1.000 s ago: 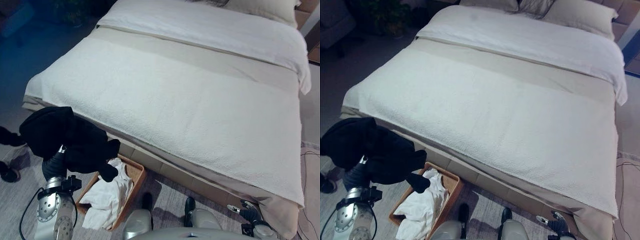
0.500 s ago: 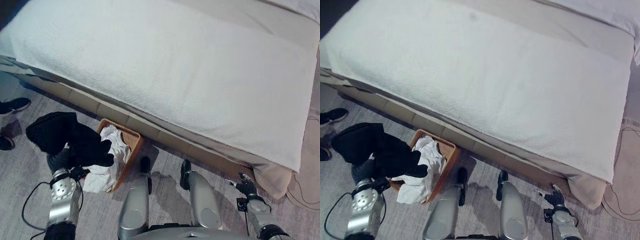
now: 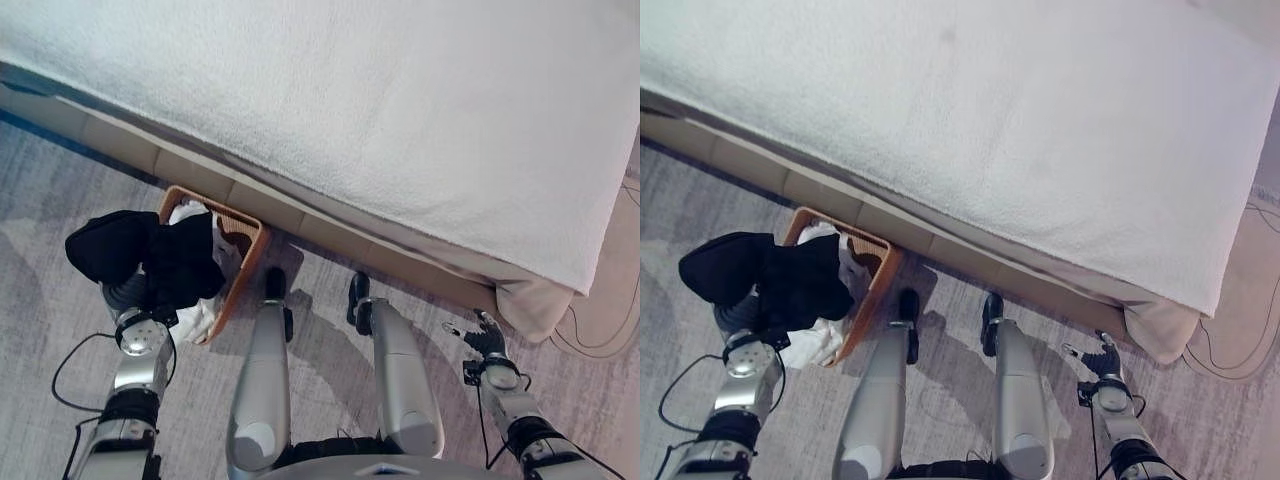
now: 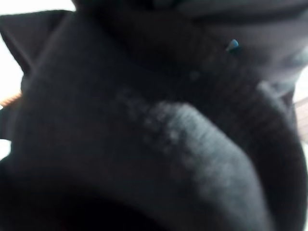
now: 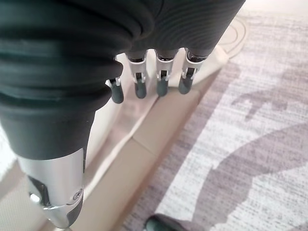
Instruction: Pick up clothes into the bucket
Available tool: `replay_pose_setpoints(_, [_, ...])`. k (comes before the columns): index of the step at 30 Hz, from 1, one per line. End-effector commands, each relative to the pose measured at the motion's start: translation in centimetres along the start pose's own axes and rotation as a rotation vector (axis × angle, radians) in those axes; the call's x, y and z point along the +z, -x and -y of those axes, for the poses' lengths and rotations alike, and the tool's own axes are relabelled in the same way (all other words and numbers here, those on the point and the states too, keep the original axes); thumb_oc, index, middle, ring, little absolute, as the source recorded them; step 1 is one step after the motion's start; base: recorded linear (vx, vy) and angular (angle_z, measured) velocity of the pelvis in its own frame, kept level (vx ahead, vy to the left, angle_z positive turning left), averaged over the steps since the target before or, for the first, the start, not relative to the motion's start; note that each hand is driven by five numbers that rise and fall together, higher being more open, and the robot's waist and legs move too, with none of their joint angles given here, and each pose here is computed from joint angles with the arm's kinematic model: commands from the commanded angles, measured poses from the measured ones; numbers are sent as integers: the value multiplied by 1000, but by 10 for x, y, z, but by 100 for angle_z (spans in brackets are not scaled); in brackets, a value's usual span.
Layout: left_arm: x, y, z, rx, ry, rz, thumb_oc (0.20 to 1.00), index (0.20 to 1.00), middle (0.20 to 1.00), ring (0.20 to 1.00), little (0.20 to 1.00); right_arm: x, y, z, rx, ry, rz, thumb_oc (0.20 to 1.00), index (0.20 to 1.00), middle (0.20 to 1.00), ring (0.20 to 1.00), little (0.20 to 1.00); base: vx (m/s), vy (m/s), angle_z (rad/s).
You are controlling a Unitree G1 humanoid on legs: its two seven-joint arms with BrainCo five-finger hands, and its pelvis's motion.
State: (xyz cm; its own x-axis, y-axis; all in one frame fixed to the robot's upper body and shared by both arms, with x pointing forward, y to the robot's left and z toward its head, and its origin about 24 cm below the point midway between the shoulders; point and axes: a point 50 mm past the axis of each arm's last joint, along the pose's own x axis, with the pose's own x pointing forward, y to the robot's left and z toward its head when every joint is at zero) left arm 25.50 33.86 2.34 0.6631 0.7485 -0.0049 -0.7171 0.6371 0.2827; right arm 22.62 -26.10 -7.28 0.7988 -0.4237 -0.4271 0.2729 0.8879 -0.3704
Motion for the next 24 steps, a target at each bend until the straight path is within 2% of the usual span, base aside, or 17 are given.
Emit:
replay_pose_setpoints(1, [22, -17, -23, 88, -51, 105, 200, 200, 200, 200, 200, 1, 3, 6, -22, 11, 41, 1000, 1000, 1000, 1000, 1000, 56, 22, -8])
replay_pose_setpoints(6, [19, -19, -22, 94, -51, 71, 200, 200, 200, 200, 200, 6, 0, 4, -22, 17, 50, 1000, 1000, 1000, 1000, 1000, -2, 7, -4])
replay_pose_setpoints(7, [17, -20, -22, 98, -57, 53, 473, 473, 473, 473, 473, 7, 0, 4, -26, 18, 54, 1000, 1000, 1000, 1000, 1000, 0, 0, 0])
replay_pose_setpoints(8, [14, -20, -22, 95, -71, 29, 1000, 1000, 1000, 1000, 1000, 8, -1, 4, -28, 22, 51, 1000, 1000, 1000, 1000, 1000, 19, 35, 0])
replay_pose_setpoints(15, [7, -15, -16, 72, -77, 0, 1000, 1000, 1000, 1000, 1000, 16, -5, 5, -36, 24, 63, 1000, 1000, 1000, 1000, 1000, 3, 14, 0])
replay_pose_setpoints(24, [-14, -5, -15, 32, -178, -60, 1000, 1000, 1000, 1000, 1000, 22, -7, 5, -27, 32, 80, 1000, 1000, 1000, 1000, 1000, -7, 30, -5])
